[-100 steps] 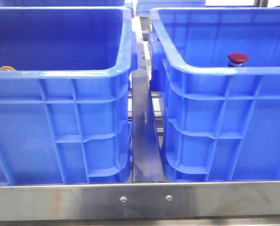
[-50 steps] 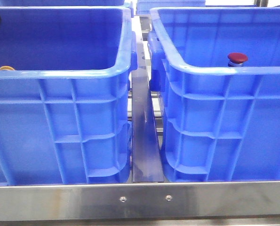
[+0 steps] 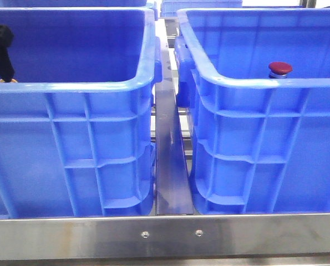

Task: Pick red and yellow buttons and place in box
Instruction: 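Grasp a yellow-capped push button with the left gripper, then lift the yellow button and bring it toward the right gripper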

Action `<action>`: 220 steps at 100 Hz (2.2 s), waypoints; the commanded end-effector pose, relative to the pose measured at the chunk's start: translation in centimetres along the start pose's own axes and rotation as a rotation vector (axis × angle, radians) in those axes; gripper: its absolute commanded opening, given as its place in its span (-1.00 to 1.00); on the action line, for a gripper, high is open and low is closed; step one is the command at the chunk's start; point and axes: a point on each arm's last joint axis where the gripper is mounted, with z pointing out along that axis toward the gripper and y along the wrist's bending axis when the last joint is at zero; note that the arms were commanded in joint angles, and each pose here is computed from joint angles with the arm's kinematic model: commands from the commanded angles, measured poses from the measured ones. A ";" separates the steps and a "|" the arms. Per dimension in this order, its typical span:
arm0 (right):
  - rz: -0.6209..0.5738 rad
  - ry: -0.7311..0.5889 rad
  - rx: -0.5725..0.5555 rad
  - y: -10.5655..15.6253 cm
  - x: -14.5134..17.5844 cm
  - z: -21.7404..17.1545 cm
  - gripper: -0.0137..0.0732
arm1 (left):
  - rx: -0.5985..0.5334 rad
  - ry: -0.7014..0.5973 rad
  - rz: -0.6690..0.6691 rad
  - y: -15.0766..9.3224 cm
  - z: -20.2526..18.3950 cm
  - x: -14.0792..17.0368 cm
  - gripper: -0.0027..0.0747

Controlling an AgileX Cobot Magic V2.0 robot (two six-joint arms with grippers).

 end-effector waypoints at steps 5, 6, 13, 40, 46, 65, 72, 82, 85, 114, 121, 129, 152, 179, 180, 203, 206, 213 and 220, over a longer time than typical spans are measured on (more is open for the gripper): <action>-0.012 -0.040 0.006 0.1 -1.0 -0.3 -0.84 | 0.006 -0.134 -0.010 0.0 -0.6 -2.0 0.43; -0.012 -0.040 0.006 0.1 -1.0 -0.3 -0.84 | 0.007 -0.133 -0.012 0.0 -0.4 -2.0 0.43; -0.012 -0.040 0.006 0.1 -1.0 -0.3 -0.84 | 0.006 -0.132 -0.012 0.0 0.2 -1.9 0.43; -0.012 -0.039 0.004 0.1 -1.0 -0.3 -0.84 | 0.004 -0.111 -0.012 0.1 2.2 -1.5 0.43; -0.012 -0.039 0.004 0.1 -1.0 -0.3 -0.84 | 0.004 -0.112 -0.012 0.1 2.4 -1.4 0.43; -0.012 -0.039 0.004 0.1 -1.0 -0.3 -0.84 | 0.004 -0.113 -0.012 0.1 2.5 -1.4 0.21; -0.012 -0.039 0.004 0.1 -1.0 -0.3 -0.84 | 0.004 -0.113 -0.012 0.1 2.5 -1.4 0.02; -0.012 -0.039 0.004 0.1 -1.0 -0.3 -0.84 | 0.004 -0.110 -0.012 0.1 2.5 -1.4 -0.33; -0.012 -0.039 0.004 0.1 -1.0 -0.3 -0.84 | 0.004 -0.110 -0.012 0.1 2.5 -1.4 -0.43; -0.012 -0.039 0.004 0.1 -1.0 -0.3 -0.84 | 0.004 -0.100 -0.012 0.1 1.1 -1.5 -0.88; -0.012 -0.039 0.003 0.1 -1.0 -0.3 -0.84 | 0.008 -0.109 -0.009 -0.1 -0.3 -1.7 -0.89; -0.012 -0.039 0.003 0.1 -1.0 -0.3 -0.84 | 0.015 -0.131 -0.004 -0.4 -2.1 -2.0 -0.91; -0.012 -0.039 0.003 0.1 -1.0 -0.3 -0.84 | 0.096 -0.250 0.048 -3.0 -8.3 -2.0 -0.91; -0.013 -0.034 -0.008 0.2 -1.0 -0.3 -0.84 | 0.271 -0.341 0.130 -6.4 -14.2 2.5 -0.91; -0.013 -0.033 -0.009 0.2 -1.0 -0.3 -0.84 | 0.272 -0.348 0.130 -6.4 -14.4 2.5 -0.91; -0.013 -0.032 -0.011 0.2 -1.0 -0.3 -0.84 | 0.471 -0.454 0.202 -8.9 -18.8 5.0 -0.91; -0.013 -0.032 -0.011 0.2 -1.0 -0.3 -0.84 | 0.506 -0.464 0.207 -9.3 -19.4 5.3 -0.91; -0.013 -0.032 -0.011 0.2 -1.0 -0.3 -0.84 | 0.572 -0.482 0.228 -10.3 -20.2 5.7 -0.91; -0.013 -0.031 -0.012 0.3 -1.0 -0.3 -0.84 | 0.633 -0.501 0.253 -11.3 -20.8 6.1 -0.91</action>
